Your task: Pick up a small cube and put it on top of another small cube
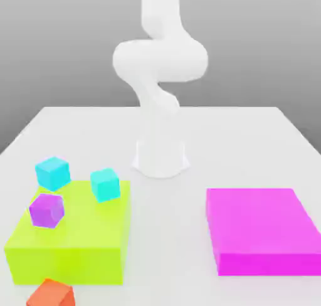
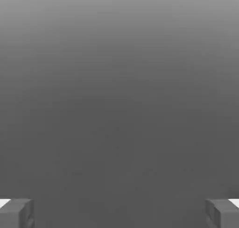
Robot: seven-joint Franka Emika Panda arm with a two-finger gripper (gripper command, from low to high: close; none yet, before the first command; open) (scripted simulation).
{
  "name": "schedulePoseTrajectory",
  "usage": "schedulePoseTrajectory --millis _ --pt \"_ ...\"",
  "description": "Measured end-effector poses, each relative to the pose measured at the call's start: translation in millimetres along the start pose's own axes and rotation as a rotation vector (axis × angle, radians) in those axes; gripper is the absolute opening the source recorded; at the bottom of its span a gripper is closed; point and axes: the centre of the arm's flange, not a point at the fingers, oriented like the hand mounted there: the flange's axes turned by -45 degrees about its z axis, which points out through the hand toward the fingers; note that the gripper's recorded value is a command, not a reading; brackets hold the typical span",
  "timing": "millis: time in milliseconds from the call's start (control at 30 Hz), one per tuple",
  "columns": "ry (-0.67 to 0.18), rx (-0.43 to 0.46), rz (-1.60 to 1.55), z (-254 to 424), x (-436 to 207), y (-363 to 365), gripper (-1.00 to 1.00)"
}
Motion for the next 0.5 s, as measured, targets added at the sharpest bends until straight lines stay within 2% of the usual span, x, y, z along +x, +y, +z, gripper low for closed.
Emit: schedulePoseTrajectory --millis 233,500 --pt "-0.176 -0.01 0.07 122.7 -3.2 39.4 0.0" --pt "-0.369 -0.04 0.154 253.9 -45.1 89.6 0.0"
